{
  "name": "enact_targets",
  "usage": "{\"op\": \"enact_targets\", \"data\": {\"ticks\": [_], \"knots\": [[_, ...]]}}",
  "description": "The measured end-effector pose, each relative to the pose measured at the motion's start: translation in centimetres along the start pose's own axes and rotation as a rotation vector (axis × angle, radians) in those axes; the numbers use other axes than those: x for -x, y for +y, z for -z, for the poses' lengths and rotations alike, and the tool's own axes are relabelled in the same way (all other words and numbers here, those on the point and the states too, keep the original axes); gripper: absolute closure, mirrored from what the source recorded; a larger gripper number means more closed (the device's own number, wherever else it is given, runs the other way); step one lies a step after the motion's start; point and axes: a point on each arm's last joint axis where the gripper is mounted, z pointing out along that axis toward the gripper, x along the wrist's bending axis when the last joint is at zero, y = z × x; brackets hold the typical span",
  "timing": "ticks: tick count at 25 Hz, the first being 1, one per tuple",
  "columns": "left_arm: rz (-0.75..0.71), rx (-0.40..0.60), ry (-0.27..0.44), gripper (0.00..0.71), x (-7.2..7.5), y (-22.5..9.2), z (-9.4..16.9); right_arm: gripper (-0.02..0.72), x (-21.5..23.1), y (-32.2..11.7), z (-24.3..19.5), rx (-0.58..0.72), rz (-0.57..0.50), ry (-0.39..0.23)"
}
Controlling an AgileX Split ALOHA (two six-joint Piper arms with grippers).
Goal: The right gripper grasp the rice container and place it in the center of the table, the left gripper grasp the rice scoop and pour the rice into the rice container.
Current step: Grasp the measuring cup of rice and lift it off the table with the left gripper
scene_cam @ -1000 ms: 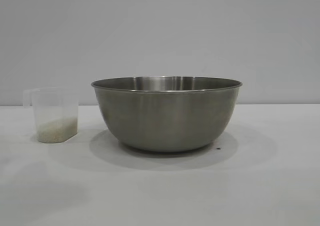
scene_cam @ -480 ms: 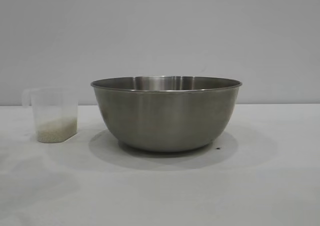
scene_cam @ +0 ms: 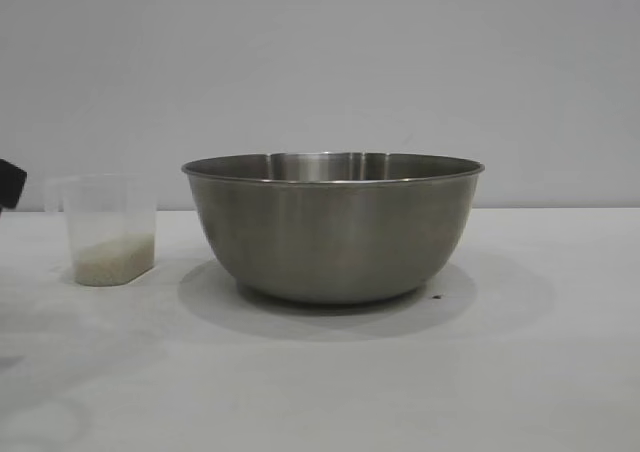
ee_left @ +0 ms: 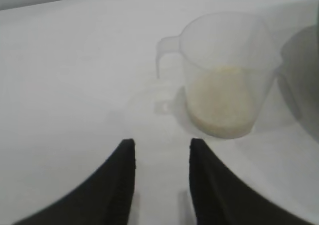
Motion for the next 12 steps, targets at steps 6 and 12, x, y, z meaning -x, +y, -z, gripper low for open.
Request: {"op": "enact_targets", "data": {"ticks": [6,12], "knots": [[-0.021,-0.002,-0.029,0.661,0.1,-0.1,-0.3,0.141,0.0,0.0,0.0,0.000,0.000,0.000],[-0.031,0.001,-0.053,0.618,-1.0,0.1,-0.8,0.141,0.0,0.0,0.0,0.000,0.000,0.000]]}}
